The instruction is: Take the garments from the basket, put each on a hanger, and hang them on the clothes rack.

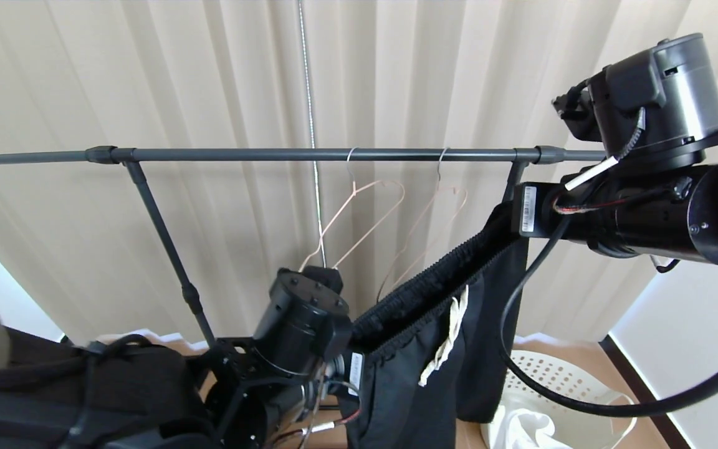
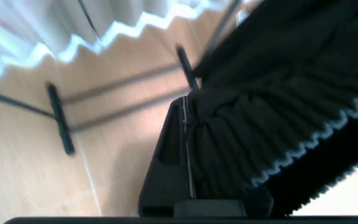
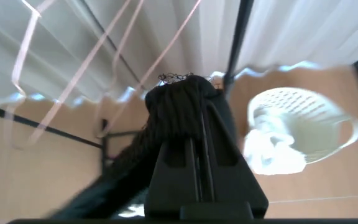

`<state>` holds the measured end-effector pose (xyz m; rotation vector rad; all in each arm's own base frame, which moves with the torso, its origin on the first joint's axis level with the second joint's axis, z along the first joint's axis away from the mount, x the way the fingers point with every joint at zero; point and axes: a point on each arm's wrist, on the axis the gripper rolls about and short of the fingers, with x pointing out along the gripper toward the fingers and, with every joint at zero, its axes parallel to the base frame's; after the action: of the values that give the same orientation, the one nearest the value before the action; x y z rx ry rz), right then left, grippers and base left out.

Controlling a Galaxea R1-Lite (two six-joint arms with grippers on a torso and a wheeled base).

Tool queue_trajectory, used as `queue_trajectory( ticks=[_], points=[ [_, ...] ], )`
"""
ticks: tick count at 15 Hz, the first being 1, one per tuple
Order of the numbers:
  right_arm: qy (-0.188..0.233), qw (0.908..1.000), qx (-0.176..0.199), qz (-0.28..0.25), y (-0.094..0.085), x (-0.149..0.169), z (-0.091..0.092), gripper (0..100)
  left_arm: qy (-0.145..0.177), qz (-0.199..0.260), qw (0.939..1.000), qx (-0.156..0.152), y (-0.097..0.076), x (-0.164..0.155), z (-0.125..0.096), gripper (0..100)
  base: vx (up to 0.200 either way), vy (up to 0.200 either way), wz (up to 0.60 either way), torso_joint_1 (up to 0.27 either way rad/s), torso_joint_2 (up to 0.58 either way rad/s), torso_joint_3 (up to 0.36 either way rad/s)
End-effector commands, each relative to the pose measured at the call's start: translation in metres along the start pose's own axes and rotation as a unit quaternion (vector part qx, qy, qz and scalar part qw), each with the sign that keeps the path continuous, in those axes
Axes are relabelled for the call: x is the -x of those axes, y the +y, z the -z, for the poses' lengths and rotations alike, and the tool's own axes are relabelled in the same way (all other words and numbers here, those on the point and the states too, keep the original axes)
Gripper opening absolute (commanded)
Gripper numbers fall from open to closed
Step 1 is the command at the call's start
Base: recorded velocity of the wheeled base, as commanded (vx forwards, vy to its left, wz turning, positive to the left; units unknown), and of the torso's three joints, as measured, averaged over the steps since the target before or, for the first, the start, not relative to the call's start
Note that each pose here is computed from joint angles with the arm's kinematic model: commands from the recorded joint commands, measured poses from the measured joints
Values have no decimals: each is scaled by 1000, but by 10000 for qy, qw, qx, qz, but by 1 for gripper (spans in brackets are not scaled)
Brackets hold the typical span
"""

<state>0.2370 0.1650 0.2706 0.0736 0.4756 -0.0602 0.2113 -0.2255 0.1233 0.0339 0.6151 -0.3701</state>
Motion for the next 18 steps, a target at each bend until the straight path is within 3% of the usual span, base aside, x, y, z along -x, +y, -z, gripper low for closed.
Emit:
queue_trajectory(
  ticks=[1, 4, 7, 8, 10, 14, 18],
  points=[
    [243, 9972, 699, 95, -11, 2, 18, 0, -646, -130, 9976, 223, 26, 32, -36, 0, 0, 0, 0, 0, 0, 0],
    [666, 9916, 1102, 80, -10, -9, 44, 0, -388, -364, 9983, 235, 37, 36, -49, 0, 0, 0, 0, 0, 0, 0],
    [714, 9898, 1207, -246, 0, -1, 46, 0, 20, -495, 9986, 162, 37, 43, -62, 0, 0, 0, 0, 0, 0, 0],
    [704, 9904, 1175, -189, -3, -2, 45, 0, 397, -620, 9972, 88, 42, 47, -63, 0, 0, 0, 0, 0, 0, 0],
    [690, 9923, 1025, 60, -15, -10, 39, 0, 716, -723, 9948, 86, 55, 56, -61, 0, 0, 0, 0, 0, 0, 0],
    [666, 9930, 758, 613, -45, -30, 23, 0, 790, -880, 9920, 433, 85, 68, -56, 0, 0, 0, 0, 0, 0, 0],
    [694, 9922, 724, 741, -53, -32, 21, 0, 788, -502, 9945, 478, 83, 67, -59, 0, 0, 0, 0, 0, 0, 0]
  ],
)
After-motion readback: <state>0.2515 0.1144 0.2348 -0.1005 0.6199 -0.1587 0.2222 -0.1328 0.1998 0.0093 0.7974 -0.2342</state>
